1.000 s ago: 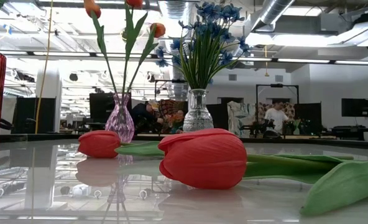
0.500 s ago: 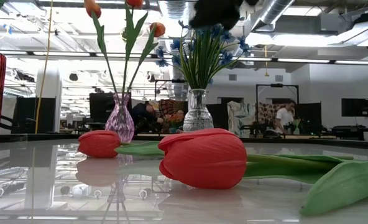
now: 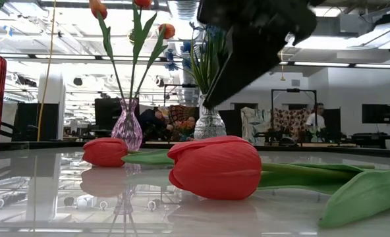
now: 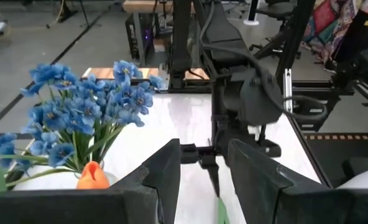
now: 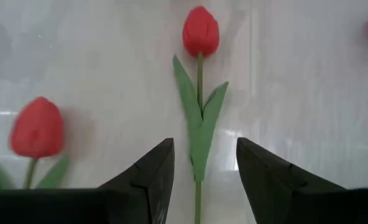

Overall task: Sort flowers into vase by color
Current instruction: Put the top red tulip into the red vase

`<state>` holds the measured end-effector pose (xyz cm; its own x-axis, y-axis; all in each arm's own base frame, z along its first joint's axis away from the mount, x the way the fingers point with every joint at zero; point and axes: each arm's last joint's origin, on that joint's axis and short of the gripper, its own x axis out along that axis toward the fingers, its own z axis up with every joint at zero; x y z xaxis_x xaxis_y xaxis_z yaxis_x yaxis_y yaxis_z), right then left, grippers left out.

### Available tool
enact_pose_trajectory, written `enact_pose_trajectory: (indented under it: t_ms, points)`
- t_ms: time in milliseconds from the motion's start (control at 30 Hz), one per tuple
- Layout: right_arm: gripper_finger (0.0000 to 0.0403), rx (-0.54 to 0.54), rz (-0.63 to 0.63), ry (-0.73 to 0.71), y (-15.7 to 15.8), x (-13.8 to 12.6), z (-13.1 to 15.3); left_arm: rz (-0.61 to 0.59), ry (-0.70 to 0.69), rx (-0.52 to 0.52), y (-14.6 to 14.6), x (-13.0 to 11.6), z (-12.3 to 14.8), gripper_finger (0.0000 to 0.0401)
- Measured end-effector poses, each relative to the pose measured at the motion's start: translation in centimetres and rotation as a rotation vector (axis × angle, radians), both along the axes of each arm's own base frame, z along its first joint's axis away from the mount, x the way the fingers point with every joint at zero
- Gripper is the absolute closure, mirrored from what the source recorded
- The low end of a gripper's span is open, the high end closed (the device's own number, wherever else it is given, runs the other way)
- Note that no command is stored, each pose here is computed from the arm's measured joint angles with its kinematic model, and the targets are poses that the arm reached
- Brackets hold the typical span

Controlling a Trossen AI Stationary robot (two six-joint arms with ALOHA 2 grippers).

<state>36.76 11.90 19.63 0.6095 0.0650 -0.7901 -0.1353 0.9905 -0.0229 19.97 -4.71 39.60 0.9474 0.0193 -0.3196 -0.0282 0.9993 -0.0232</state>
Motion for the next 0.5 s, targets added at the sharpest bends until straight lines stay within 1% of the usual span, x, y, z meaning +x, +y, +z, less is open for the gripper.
enact_pose_trajectory:
  t_ms: [333,500]
  points:
    - [0.0204,-0.028,0.001,0.081,0.3,1.0,-4.0,0.009,0.022,-0.015,-0.2,0.7,-0.5,0.0278]
    - [0.0204,-0.034,-0.001,0.101,0.3,1.1,-4.7,0.015,0.021,-0.034,-0.2,0.7,-0.5,0.0278]
